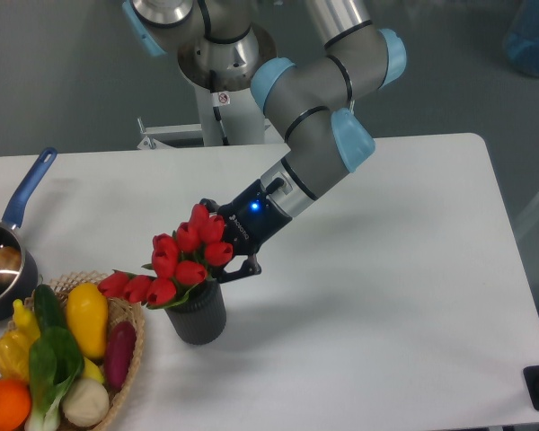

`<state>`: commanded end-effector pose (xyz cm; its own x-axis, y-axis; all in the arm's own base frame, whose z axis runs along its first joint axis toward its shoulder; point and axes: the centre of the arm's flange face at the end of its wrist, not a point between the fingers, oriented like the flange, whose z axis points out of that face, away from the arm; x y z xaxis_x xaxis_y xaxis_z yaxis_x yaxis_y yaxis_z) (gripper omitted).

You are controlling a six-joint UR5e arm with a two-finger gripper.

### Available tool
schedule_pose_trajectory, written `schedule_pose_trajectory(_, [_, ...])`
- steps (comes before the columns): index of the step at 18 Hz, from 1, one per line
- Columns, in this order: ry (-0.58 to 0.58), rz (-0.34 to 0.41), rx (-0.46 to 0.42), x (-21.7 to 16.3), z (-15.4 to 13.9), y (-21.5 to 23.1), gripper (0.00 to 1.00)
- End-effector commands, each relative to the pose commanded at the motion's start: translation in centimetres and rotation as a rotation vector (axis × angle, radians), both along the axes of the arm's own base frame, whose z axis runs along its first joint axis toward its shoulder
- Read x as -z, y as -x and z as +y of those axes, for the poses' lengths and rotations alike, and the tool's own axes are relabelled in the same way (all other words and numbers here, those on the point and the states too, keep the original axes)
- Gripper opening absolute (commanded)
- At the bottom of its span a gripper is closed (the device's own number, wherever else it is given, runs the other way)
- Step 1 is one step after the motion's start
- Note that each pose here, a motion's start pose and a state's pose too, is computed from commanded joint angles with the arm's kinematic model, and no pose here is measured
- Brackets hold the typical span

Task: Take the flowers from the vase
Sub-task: 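Lift the gripped tulips upward out of the vase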

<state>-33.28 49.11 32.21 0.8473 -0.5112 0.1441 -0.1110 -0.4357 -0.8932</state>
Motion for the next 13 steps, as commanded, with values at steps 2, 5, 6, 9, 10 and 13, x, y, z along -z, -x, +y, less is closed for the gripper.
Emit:
schedule_pose_trajectory(2, [-0.003, -0.002, 0.000, 0.0, 0.0, -0.1, 0.36])
schedule_pose_trajectory(5, [-0.009, -0.001, -0.002, -0.3, -0.1, -0.1, 0.36])
schedule_pose_trajectory(6, [-0.014, 0.004, -0.005, -0.6, -0.2, 0.0, 0.36])
schedule_pose_trajectory(9, [-0.027, 0.024, -0.020, -1.9, -0.9, 0.5, 0.36])
schedule_pose_trajectory(10, [-0.030, 0.028, -0.022, -2.2, -1.0, 0.5, 0.36])
schedule_pose_trajectory(13, [-0.046, 0.047, -0.037, -3.5, -1.7, 0.9, 0.36])
